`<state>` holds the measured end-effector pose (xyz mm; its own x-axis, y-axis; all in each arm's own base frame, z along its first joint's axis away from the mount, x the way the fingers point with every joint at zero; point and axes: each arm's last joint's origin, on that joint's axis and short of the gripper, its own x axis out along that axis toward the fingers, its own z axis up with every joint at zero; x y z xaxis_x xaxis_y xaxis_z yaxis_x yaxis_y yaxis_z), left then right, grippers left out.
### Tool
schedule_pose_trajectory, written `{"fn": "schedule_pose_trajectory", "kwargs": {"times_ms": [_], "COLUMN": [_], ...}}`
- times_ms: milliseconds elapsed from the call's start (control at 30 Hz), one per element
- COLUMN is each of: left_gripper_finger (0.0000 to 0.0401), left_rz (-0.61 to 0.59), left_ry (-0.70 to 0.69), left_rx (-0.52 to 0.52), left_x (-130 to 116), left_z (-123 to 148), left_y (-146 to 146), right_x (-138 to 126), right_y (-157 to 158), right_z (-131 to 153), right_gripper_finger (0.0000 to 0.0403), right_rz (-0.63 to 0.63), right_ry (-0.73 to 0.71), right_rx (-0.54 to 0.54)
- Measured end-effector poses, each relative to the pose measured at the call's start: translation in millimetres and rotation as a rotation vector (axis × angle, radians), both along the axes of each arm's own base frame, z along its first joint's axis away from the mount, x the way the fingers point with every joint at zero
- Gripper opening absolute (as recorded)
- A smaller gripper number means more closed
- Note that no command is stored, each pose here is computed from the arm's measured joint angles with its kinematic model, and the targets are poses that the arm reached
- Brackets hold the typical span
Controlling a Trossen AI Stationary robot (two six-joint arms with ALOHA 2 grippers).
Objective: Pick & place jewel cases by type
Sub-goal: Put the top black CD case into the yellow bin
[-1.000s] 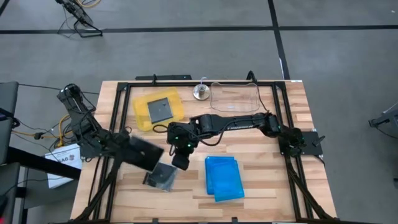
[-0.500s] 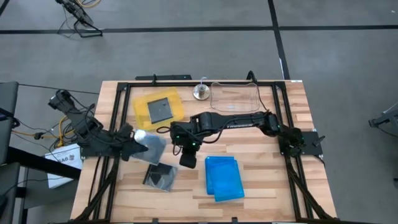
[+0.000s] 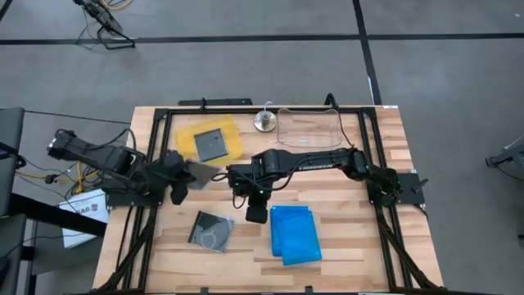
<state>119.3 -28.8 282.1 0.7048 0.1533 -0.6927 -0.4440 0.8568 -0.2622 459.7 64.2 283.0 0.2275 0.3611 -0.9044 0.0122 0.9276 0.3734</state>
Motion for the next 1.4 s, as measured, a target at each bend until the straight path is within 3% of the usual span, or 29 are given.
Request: {"fn": "schedule_pose_trajectory", "kwargs": {"times_ms": [367,533,800,1033,1400], "left_gripper_finger": [0.0003,0.0003,0.0006,0.0009,0.0012], "left_rz": [0.024,0.058,0.084,0.104,0.162], "left_ry": [0.324,0.500,0.730,0.892,0.988], "left_rx": [0.315,0.381,0.382,0.529,0.619], "left_x": [41.0,60.9,95.3,121.0,152.8], "left_z": [43.1,45.0,19.6,-8.2,-48.0], "left_y": [23.3,35.0,49.3,57.7,74.9], "right_x": [-9.0,-18.7,-39.6,-61.8,-107.5], "right_y": [-1.8,-3.7,-7.1,-9.6,-17.5], "right_z": [5.6,21.7,47.6,72.0,131.0], "right_gripper_finger": [0.0000,0.0000,0.0000,0.0000,0.0000], "right_rz": [0.010,0.005,-0.029,-0.049,-0.086], "right_ry": [0.043,0.028,0.039,0.024,-0.149], "right_rx": [-0.030,-0.040,-0.073,-0.163,-0.217]}}
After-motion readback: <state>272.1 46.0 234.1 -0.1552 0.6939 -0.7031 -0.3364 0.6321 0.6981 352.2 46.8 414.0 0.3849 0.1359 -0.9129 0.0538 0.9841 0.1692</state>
